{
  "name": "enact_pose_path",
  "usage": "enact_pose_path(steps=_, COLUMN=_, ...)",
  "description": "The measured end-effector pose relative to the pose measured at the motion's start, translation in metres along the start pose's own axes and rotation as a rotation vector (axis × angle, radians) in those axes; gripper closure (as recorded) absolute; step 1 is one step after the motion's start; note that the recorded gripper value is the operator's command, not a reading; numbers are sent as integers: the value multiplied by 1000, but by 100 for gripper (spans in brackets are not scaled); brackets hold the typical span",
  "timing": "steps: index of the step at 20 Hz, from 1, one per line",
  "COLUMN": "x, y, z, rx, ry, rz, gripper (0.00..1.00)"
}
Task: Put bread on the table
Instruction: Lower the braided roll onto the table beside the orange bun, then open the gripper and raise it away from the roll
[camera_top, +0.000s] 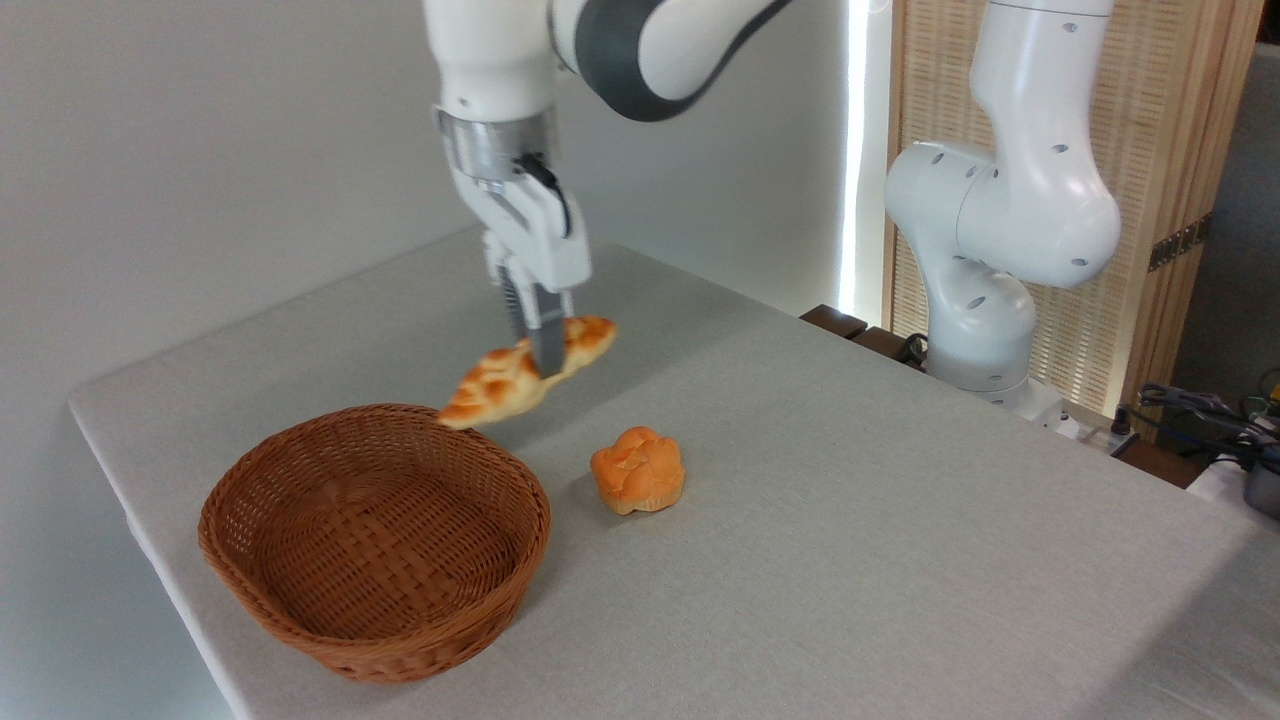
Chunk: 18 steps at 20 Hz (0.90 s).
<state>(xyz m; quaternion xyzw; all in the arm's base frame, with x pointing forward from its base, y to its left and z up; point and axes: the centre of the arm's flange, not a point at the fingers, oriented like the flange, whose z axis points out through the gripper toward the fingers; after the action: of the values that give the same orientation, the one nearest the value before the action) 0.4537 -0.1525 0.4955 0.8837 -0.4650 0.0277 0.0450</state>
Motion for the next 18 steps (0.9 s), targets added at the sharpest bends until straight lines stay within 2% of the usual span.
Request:
enact_pose_path(steps=3, x=-10, y=26, z=25, rx=-26, ry=-43, rz=28, gripper=0)
enact_pose_path(steps=6, x=-12, y=33, z=42, rx=-31, ry=-54, rz=39, gripper=0)
enact_pose_path(steps=10, x=-9, y=29, z=50, rx=-11, ry=-30, rz=39, gripper=0)
enact_pose_path(steps=15, x=-7, y=28, z=47, rx=-2, ry=-18, rz=39, gripper=0)
enact_pose_path(steps=18, x=-1, y=26, z=33, rx=13, ry=2, rz=36, gripper=0)
